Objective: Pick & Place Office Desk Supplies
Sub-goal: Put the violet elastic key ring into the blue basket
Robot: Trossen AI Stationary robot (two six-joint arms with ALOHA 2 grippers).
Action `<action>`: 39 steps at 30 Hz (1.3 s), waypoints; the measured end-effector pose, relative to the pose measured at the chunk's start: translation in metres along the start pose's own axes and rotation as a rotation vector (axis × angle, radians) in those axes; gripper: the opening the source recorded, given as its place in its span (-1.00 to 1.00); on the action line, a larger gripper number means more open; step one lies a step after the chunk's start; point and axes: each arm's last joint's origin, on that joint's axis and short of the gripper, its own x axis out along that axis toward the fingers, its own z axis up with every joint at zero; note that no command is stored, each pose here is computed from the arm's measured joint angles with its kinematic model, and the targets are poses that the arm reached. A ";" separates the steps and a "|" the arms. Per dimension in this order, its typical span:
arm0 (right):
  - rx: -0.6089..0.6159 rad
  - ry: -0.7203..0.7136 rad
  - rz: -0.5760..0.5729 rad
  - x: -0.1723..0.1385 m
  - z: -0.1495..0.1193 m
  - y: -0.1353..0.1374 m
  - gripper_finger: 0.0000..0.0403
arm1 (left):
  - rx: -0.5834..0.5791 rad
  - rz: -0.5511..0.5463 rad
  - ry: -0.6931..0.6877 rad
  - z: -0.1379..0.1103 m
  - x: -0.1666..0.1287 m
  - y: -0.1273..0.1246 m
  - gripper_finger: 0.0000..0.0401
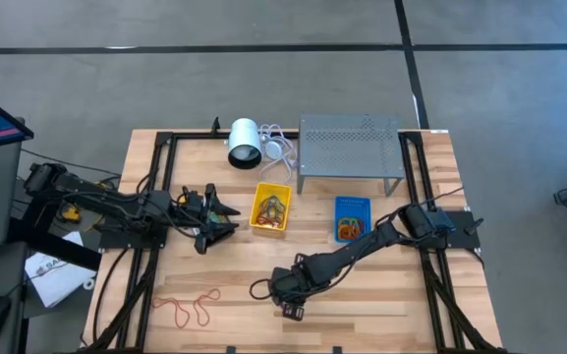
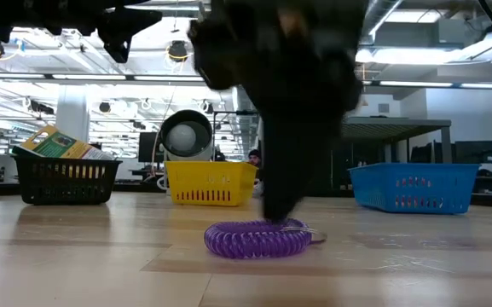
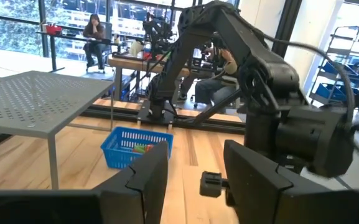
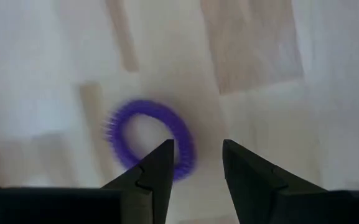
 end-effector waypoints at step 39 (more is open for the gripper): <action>-0.036 0.116 -0.143 0.004 -0.017 0.001 -1.00 | 0.001 0.000 0.005 0.000 0.000 0.000 -0.24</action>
